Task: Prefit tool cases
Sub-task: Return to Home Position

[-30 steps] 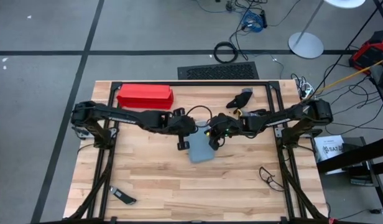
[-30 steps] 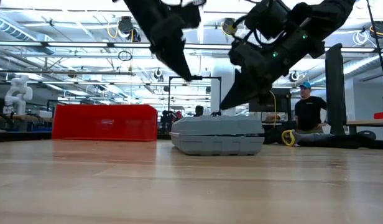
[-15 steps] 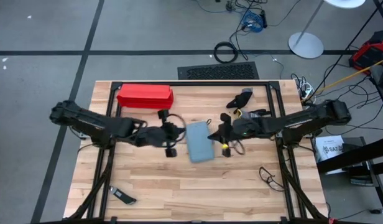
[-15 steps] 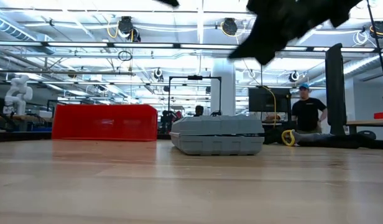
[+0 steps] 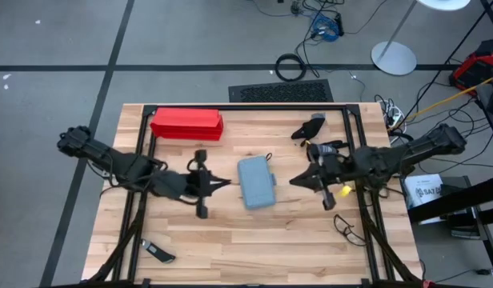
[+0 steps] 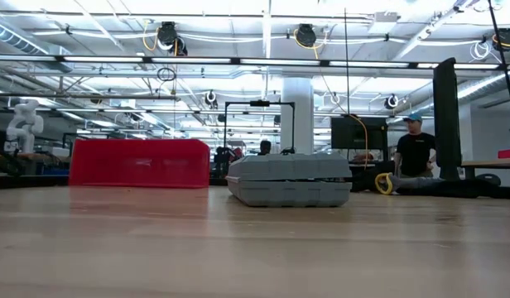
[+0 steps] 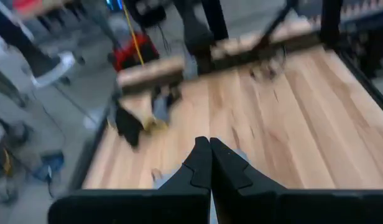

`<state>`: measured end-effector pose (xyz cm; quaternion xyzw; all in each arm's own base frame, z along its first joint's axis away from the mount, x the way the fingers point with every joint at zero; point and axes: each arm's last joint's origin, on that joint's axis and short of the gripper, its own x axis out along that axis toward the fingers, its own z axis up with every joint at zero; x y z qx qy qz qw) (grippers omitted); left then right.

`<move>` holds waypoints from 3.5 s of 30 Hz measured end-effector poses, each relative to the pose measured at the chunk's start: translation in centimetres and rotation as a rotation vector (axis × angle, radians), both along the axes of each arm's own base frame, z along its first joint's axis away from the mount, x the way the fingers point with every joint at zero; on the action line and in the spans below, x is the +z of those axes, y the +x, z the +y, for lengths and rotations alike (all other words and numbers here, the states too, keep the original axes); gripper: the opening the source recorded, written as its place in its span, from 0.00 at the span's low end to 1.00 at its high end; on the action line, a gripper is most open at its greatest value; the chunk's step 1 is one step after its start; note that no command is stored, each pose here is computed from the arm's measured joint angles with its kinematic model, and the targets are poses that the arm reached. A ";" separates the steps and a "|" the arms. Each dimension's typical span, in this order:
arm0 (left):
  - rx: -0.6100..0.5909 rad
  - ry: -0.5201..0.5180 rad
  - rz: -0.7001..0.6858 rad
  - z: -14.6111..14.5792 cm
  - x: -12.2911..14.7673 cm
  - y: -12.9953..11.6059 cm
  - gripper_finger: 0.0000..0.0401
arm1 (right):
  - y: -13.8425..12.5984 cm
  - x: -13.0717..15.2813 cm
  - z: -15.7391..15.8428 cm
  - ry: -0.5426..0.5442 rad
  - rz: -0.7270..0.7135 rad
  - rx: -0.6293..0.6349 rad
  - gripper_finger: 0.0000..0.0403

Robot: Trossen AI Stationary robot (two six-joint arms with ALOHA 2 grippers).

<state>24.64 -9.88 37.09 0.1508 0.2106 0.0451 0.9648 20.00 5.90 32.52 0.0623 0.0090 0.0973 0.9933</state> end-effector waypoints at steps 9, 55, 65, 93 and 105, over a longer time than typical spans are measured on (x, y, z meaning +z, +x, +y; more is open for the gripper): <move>-0.530 -0.153 -0.389 6.2 2.6 5.0 0.00 | 0.1 2.8 -1.8 -0.175 -0.339 0.015 0.00; -0.427 -0.309 -0.529 8.6 -18.8 -13.2 0.00 | -9.9 -12.7 -5.9 -0.051 -0.224 -0.028 0.00; -0.314 -0.248 -0.492 8.9 -19.4 -13.0 0.00 | -9.5 -14.6 -5.9 -0.086 -0.137 0.005 0.00; -0.160 -0.180 -0.394 10.5 -20.4 -12.9 0.00 | -9.5 -16.4 -6.0 -0.114 0.057 -0.024 0.00; -0.158 -0.181 -0.395 10.5 -20.4 -12.9 0.00 | -9.5 -16.4 -6.0 -0.101 0.058 -0.025 0.00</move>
